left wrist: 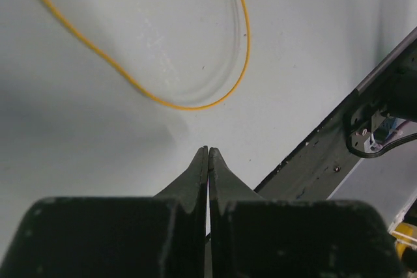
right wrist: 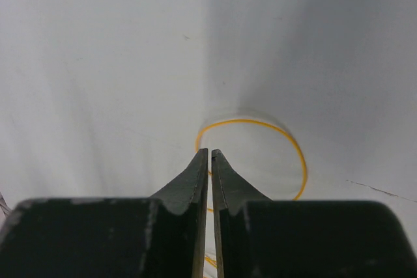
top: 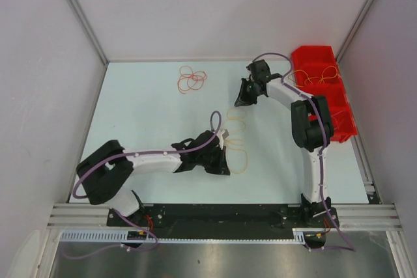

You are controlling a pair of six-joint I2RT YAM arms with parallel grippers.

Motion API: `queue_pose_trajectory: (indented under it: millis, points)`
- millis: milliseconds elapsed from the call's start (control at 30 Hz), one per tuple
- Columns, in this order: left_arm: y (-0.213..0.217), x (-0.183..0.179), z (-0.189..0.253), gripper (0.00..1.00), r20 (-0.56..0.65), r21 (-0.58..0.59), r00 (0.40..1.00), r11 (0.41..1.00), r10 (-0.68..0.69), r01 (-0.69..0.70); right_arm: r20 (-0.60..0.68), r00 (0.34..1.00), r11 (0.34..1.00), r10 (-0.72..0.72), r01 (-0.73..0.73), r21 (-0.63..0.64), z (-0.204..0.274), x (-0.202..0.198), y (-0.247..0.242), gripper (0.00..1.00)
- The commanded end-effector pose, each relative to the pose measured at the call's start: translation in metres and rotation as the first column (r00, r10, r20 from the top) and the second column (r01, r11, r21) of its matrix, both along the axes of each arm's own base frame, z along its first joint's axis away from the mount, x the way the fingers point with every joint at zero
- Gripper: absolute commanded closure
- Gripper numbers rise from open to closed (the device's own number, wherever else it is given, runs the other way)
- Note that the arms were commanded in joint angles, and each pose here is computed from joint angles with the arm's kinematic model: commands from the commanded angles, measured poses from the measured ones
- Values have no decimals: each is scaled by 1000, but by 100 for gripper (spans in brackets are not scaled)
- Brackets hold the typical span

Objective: Untangle the cables

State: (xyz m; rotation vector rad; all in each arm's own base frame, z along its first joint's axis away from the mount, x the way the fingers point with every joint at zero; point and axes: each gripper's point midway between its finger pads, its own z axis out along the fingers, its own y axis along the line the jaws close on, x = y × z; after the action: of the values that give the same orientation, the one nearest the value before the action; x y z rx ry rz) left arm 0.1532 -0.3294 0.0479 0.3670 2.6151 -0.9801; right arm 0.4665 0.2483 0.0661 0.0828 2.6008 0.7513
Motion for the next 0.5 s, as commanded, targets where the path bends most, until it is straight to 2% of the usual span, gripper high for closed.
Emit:
queue_pose_trajectory:
  millis: [0, 200, 467]
  points:
    - [-42, 5, 13, 100, -5, -100, 999, 994, -34, 33, -71, 997, 1000, 6, -7, -8, -12, -9, 2, 91]
    - [-49, 13, -1, 100, -13, -57, 1000, 998, -23, 22, -128, 992, 999, -5, 0, -37, -27, -33, -6, 92]
    - [-43, 37, -25, 100, 18, 77, 1000, 997, 14, -15, -236, 972, 998, -5, -8, -55, -45, -93, -19, 94]
